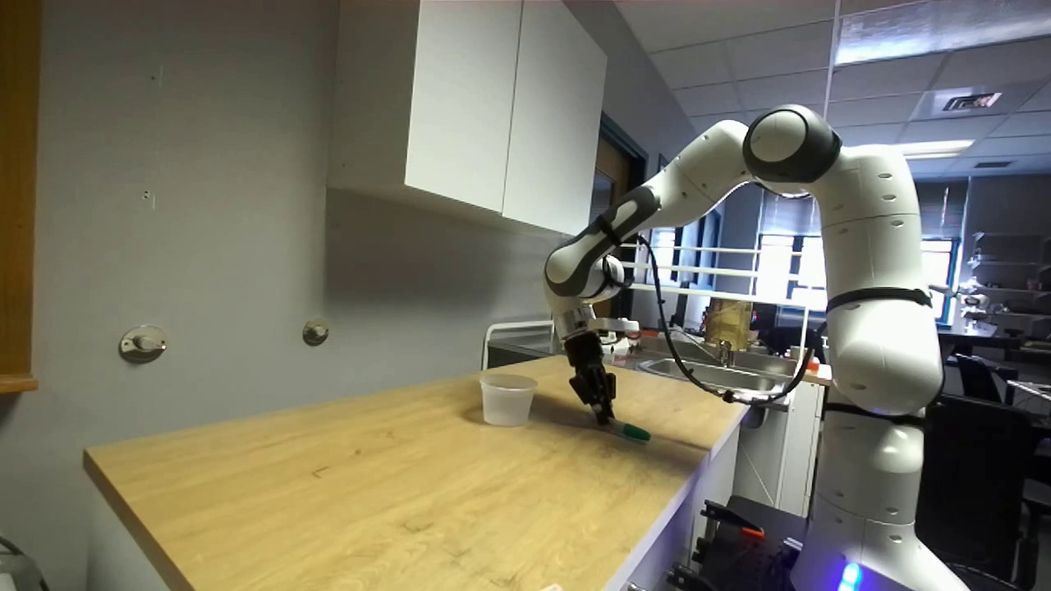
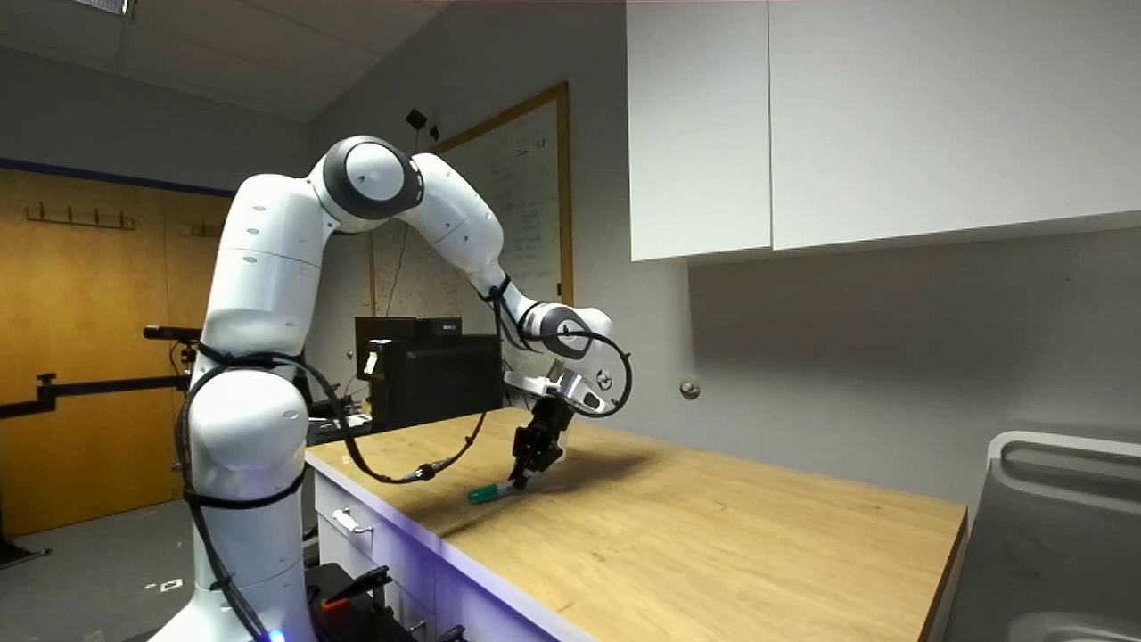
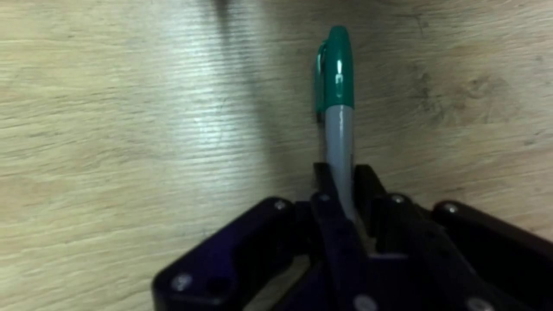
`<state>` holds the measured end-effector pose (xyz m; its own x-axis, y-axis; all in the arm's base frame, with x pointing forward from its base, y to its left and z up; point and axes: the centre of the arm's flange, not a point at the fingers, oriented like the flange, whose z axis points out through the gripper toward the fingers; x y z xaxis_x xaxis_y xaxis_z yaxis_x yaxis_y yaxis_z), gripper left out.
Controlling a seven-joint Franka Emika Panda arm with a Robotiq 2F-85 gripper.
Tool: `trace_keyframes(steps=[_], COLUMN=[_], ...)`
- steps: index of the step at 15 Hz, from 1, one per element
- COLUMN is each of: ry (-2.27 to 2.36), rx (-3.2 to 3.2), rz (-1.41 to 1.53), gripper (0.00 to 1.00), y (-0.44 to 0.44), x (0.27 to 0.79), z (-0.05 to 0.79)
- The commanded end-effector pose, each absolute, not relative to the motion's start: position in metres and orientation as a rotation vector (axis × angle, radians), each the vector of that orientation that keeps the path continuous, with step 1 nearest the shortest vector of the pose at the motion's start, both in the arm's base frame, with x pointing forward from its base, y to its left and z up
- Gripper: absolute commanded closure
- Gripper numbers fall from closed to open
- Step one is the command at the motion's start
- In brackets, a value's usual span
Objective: Put the pen in the bowl
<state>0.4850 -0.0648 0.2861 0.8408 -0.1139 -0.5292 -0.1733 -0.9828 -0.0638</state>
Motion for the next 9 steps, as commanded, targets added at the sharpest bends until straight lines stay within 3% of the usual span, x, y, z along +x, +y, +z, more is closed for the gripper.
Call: trace_keyframes(steps=[1, 9], ry=[0.249, 0.463], rx=[-2.973, -3.174], rz=[0.747, 0.189], gripper=[0.9, 0.9], y=[-0.052, -0.016], x=[0.493, 0.501], z=[0.334, 0.482])
